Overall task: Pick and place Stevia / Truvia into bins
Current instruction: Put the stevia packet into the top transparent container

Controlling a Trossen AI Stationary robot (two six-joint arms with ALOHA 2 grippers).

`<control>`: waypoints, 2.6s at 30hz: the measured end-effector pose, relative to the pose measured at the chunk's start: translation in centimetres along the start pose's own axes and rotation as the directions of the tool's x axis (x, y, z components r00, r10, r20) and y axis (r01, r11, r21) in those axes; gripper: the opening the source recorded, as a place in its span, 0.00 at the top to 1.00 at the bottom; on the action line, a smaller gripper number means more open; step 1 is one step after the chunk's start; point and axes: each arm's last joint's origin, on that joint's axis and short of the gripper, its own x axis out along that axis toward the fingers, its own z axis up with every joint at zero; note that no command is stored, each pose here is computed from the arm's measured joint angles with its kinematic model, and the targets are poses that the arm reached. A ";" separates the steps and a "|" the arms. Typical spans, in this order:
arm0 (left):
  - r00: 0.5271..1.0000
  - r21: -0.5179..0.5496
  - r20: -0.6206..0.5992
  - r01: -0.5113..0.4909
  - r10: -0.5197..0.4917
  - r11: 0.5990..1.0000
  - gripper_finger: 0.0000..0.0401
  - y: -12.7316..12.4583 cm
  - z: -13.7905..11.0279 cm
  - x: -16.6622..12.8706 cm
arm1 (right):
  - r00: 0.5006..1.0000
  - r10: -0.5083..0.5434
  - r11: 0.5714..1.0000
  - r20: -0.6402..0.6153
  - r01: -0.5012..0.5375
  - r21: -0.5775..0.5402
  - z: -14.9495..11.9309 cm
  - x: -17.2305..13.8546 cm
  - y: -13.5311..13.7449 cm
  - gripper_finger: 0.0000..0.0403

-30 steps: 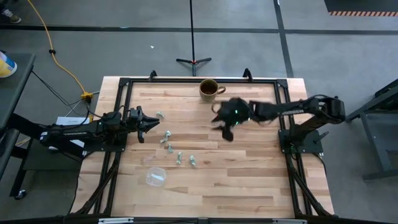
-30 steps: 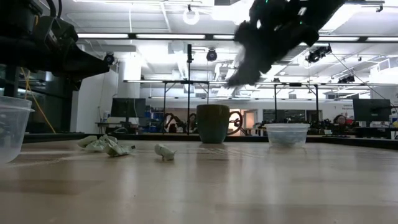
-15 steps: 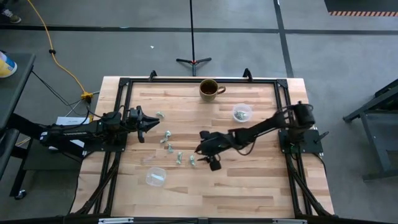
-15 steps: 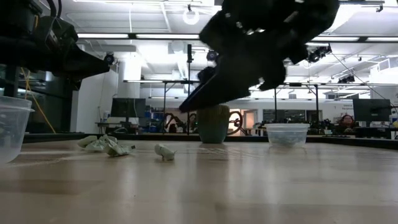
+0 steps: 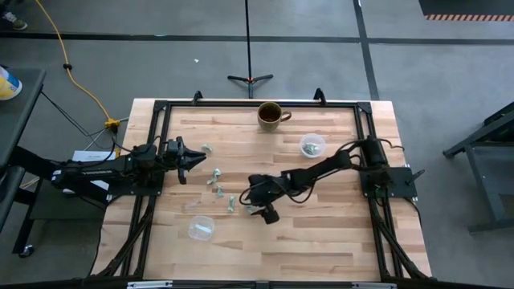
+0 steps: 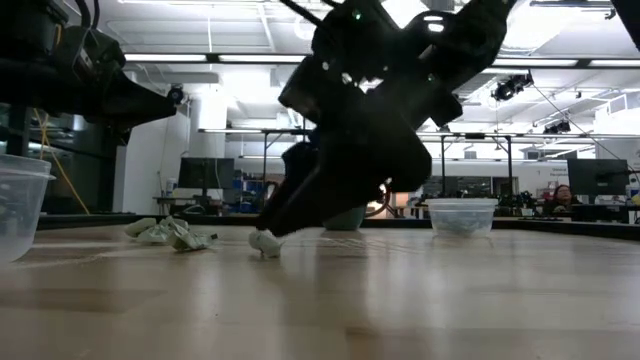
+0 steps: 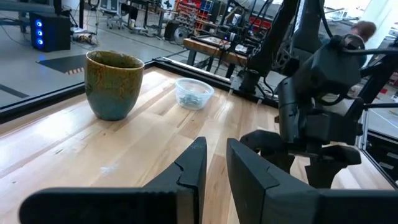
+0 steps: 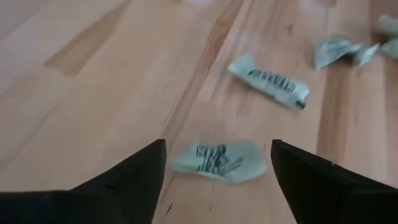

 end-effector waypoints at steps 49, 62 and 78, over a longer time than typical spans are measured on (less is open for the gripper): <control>1.000 0.000 0.000 0.001 -0.001 1.000 0.75 0.0 0.0 0.0 | 0.999 -0.025 1.000 0.033 0.025 -0.002 -0.4 0.8 -0.2 0.97; 1.000 0.000 0.000 0.001 -0.001 1.000 0.75 0.0 0.0 0.0 | 0.972 -0.050 0.998 0.231 0.057 -0.025 1.5 0.4 -1.1 0.58; 1.000 0.000 0.001 0.002 -0.002 1.000 0.75 0.0 0.0 0.0 | 0.977 -0.034 0.999 0.213 0.033 0.009 0.5 3.0 -2.7 0.38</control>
